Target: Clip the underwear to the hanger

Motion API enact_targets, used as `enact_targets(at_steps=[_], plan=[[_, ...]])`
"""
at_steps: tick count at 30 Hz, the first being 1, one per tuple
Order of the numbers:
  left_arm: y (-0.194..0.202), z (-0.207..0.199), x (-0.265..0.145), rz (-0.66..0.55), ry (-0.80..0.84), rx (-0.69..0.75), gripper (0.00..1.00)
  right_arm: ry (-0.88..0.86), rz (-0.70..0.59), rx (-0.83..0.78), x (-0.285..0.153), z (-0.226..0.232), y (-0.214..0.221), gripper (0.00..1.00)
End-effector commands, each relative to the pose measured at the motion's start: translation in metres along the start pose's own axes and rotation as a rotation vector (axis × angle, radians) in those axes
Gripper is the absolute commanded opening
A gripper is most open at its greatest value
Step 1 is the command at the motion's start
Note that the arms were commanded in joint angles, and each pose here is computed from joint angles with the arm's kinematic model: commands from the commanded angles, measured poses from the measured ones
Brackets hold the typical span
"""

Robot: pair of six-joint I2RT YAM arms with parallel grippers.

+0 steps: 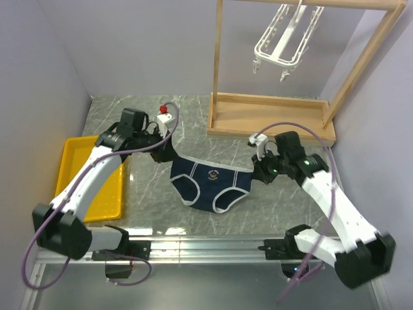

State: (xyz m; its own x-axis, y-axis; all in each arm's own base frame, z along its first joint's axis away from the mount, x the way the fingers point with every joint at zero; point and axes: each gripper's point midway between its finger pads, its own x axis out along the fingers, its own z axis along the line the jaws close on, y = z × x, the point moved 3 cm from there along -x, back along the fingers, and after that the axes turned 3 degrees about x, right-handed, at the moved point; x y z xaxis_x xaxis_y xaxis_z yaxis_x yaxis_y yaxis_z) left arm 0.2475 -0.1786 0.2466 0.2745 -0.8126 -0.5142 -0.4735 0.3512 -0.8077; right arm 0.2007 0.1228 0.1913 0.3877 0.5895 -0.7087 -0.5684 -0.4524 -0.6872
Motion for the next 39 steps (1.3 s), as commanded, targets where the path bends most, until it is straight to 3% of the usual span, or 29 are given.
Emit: enact_targets(at_steps=[1, 3, 8, 10, 13, 14, 15, 18, 21, 22, 24, 25, 29, 30, 34, 39], plan=[[0.017, 0.042, 0.031, 0.070, -0.102, -0.095, 0.02, 0.021, 0.081, 0.058, 0.047, -0.028, 0.006, 0.00], [0.010, 0.065, 0.046, 0.058, -0.146, -0.087, 0.03, 0.048, 0.053, 0.092, 0.064, -0.043, -0.008, 0.00], [0.027, 0.121, 0.099, 0.167, -0.175, -0.180, 0.09, 0.083, 0.119, 0.201, 0.110, -0.081, -0.015, 0.00], [0.032, 0.135, 0.114, 0.191, -0.170, -0.193, 0.14, 0.107, 0.157, 0.232, 0.123, -0.094, -0.010, 0.08], [0.025, 0.150, 0.122, 0.177, -0.191, -0.167, 0.31, 0.160, 0.155, 0.279, 0.125, -0.113, -0.012, 0.29], [0.021, 0.153, 0.122, 0.168, -0.202, -0.159, 0.42, 0.176, 0.143, 0.293, 0.122, -0.119, -0.015, 0.35], [0.005, 0.156, 0.118, 0.136, -0.205, -0.141, 0.47, 0.191, 0.138, 0.313, 0.117, -0.125, -0.015, 0.45], [-0.023, 0.156, 0.104, 0.061, -0.202, -0.112, 0.62, 0.231, 0.088, 0.339, 0.094, -0.139, -0.025, 0.61], [-0.050, 0.136, 0.087, -0.042, -0.155, -0.047, 0.71, 0.228, 0.031, 0.338, 0.064, -0.134, -0.034, 0.66], [-0.074, 0.121, 0.073, -0.134, -0.131, 0.009, 0.76, 0.238, -0.007, 0.336, 0.047, -0.131, -0.039, 0.66], [-0.082, 0.108, 0.065, -0.211, -0.115, 0.039, 0.95, 0.232, -0.063, 0.340, 0.029, -0.125, -0.044, 0.70], [-0.098, 0.094, 0.052, -0.276, -0.102, 0.066, 0.99, 0.248, -0.116, 0.333, 0.011, -0.121, -0.051, 0.70], [-0.160, 0.063, 0.035, -0.532, -0.045, 0.168, 0.99, 0.277, -0.276, 0.302, -0.035, -0.107, -0.073, 0.80], [-0.172, 0.057, 0.032, -0.581, -0.007, 0.128, 0.99, 0.286, -0.327, 0.289, -0.046, -0.105, -0.081, 0.85], [-0.211, 0.045, 0.037, -0.724, 0.044, 0.188, 0.99, 0.336, -0.504, 0.253, -0.094, -0.094, -0.105, 0.85], [-0.240, -0.011, 0.064, -0.857, 0.151, 0.425, 0.99, 0.365, -0.638, 0.270, -0.137, -0.094, -0.137, 0.82]])
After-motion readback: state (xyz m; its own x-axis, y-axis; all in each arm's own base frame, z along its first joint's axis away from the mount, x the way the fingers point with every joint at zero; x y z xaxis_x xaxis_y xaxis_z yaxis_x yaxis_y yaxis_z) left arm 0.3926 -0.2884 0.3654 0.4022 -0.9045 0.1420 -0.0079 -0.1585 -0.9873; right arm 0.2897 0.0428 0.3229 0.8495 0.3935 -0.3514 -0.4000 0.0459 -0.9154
